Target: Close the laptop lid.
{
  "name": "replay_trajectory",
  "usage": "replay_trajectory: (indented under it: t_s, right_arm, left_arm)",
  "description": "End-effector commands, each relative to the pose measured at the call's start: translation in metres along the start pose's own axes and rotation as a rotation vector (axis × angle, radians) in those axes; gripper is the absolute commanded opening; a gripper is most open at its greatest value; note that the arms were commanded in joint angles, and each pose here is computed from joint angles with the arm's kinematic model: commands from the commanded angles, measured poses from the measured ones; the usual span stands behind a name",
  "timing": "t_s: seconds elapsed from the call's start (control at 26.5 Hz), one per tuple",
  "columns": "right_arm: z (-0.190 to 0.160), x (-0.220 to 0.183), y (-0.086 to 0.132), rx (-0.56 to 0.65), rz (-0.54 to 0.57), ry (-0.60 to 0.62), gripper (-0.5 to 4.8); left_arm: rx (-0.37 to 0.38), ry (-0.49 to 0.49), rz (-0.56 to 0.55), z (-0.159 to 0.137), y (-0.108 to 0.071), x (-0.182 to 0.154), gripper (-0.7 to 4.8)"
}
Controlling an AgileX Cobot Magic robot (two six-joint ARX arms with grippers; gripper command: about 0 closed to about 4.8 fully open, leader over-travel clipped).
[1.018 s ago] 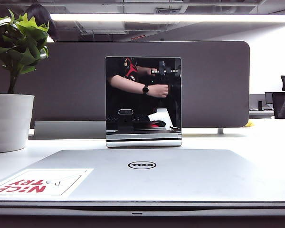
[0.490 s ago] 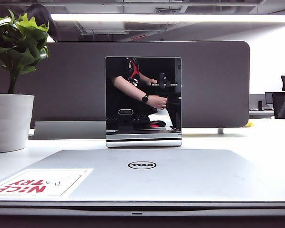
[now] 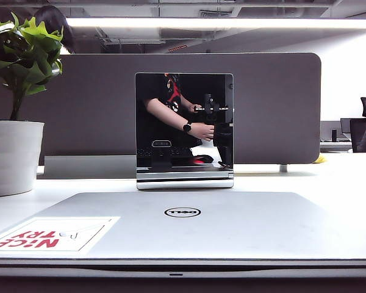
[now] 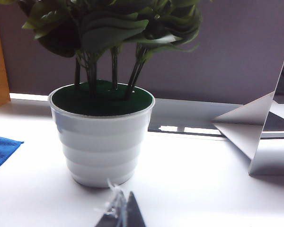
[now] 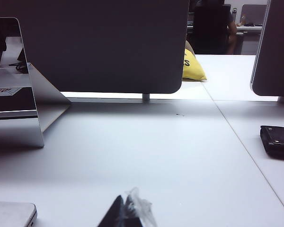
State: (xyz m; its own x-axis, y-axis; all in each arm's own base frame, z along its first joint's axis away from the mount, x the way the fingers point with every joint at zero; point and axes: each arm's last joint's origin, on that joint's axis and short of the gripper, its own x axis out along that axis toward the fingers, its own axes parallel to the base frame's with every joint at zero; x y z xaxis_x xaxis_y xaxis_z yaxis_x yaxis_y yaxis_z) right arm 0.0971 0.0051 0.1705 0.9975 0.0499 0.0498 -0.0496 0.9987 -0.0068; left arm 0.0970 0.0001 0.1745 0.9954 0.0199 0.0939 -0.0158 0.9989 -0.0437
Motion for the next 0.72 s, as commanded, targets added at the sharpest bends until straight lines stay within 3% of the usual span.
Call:
replay_trajectory:
  t_s: [0.04, 0.72]
  right_arm:
    - [0.0007, 0.0, -0.0005, -0.001, -0.002, -0.011, -0.01]
    - [0.0006, 0.0, -0.0023, -0.003, 0.009, -0.011, -0.01]
  left_arm:
    - [0.005, -0.008, -0.003, 0.0011, 0.0, 0.0, -0.05]
    - [0.004, -0.008, -0.003, 0.0011, 0.0, 0.0, -0.05]
